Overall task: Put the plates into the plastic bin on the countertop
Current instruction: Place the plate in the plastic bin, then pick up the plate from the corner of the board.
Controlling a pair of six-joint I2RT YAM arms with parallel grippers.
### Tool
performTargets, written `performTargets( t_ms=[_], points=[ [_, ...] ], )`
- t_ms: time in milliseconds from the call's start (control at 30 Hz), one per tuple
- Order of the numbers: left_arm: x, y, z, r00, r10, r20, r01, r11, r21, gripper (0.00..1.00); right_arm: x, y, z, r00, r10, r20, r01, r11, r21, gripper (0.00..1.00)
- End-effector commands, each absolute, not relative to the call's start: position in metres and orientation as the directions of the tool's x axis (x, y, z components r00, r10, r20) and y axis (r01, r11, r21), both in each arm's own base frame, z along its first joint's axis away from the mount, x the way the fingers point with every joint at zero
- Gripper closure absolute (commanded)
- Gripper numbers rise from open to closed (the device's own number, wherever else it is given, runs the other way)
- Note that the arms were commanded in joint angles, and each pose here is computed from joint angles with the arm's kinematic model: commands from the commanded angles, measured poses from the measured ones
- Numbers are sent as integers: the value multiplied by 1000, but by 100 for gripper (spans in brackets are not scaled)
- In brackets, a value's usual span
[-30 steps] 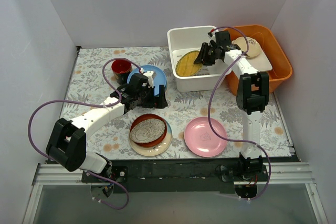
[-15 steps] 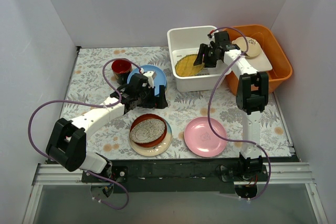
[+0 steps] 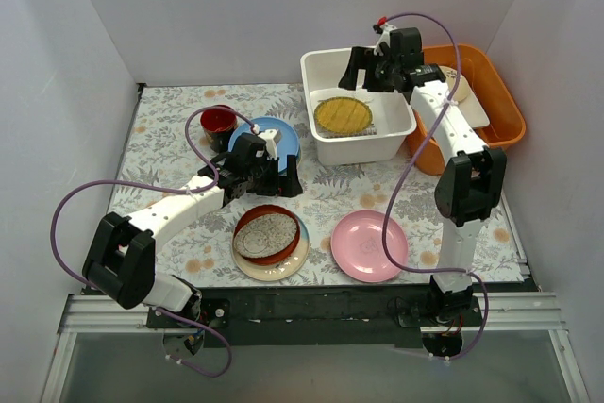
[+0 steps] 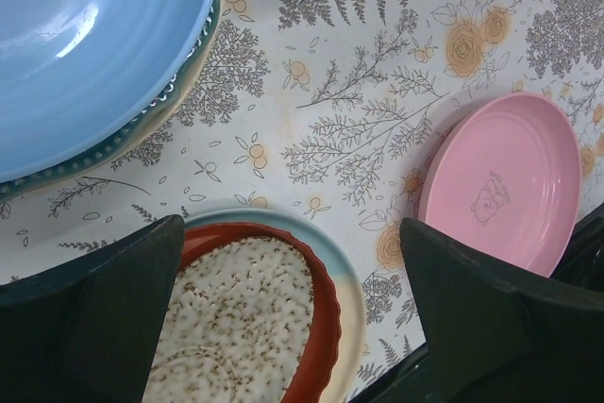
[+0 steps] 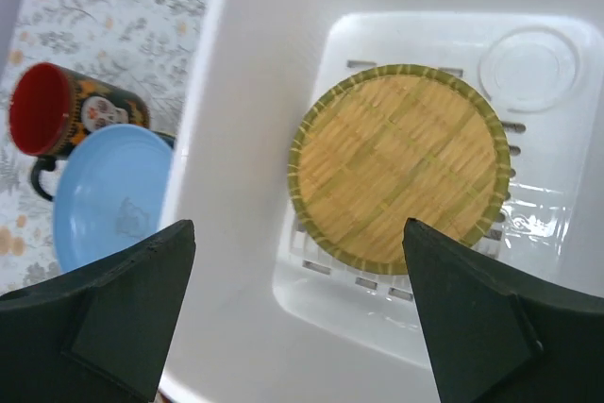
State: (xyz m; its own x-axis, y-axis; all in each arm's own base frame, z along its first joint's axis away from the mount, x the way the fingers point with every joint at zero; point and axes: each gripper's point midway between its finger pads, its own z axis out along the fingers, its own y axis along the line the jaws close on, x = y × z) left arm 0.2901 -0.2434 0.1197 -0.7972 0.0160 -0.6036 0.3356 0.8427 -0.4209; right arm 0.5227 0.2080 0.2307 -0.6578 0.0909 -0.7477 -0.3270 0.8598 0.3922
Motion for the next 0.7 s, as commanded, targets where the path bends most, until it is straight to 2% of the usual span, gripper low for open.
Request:
performTargets(
  t_ms=[0, 300, 667],
  points=[
    [288, -247, 134, -774, 10, -633, 374, 814, -444, 2, 509, 223, 325, -477, 116, -871, -482, 794, 370, 2],
    [286, -249, 134, -776, 16, -631, 383, 806, -451, 2, 472, 222, 357, -418, 152, -895, -530, 760, 377, 2],
    [284, -251, 134, -778, 25, -628, 398, 793, -461, 2, 447, 217, 337, -472, 126, -873, -522, 758, 392, 3]
  ],
)
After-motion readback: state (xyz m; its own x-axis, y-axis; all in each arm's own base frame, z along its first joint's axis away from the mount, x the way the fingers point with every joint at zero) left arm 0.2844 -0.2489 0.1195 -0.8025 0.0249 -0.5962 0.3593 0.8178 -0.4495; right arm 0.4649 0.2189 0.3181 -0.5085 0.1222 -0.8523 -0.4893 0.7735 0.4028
